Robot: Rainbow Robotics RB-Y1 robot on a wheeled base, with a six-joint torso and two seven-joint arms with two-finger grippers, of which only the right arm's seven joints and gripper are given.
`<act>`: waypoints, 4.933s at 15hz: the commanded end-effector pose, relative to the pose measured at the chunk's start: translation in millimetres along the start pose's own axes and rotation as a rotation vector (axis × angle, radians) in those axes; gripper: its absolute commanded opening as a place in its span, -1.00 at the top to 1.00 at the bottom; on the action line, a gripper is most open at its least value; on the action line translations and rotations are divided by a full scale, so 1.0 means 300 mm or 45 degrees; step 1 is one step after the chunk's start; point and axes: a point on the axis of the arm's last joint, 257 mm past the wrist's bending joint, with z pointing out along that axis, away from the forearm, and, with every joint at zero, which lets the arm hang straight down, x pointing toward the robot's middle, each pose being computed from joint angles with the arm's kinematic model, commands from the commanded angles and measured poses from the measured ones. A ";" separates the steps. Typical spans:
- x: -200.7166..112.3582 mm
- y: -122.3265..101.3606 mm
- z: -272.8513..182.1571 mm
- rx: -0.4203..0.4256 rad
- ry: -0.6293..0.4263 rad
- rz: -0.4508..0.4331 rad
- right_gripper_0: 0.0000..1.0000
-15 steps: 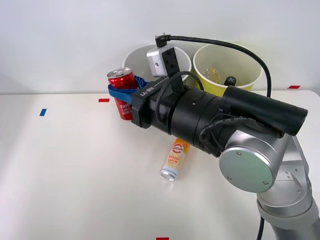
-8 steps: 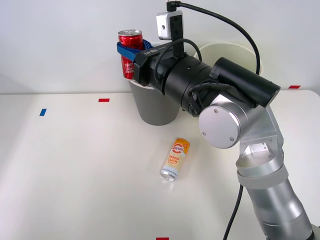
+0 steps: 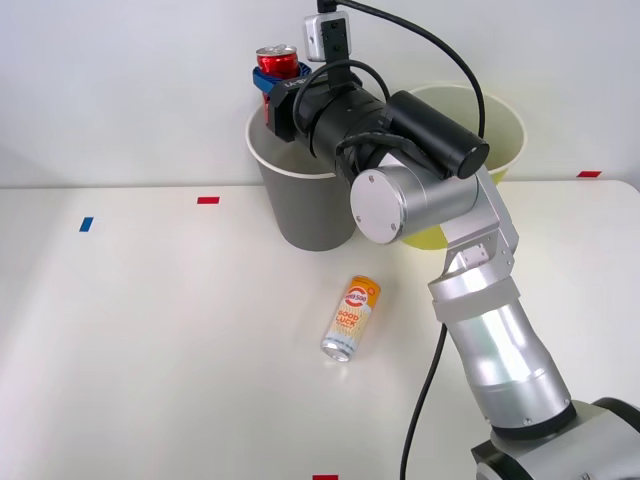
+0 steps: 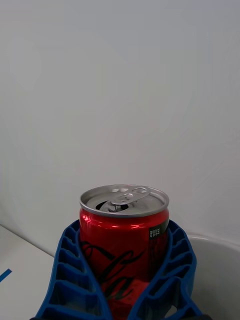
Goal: Put cans in the gray bin, plastic bottles in the light green bin
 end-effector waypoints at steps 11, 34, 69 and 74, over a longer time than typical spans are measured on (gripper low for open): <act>-0.037 -0.097 0.059 0.078 -0.015 -0.074 -1.00; 0.201 0.026 -0.682 -0.049 -0.240 -0.078 -1.00; 0.656 -0.171 -1.315 0.531 -0.097 0.155 -1.00; 0.693 -0.085 -1.409 0.476 -0.030 0.000 -1.00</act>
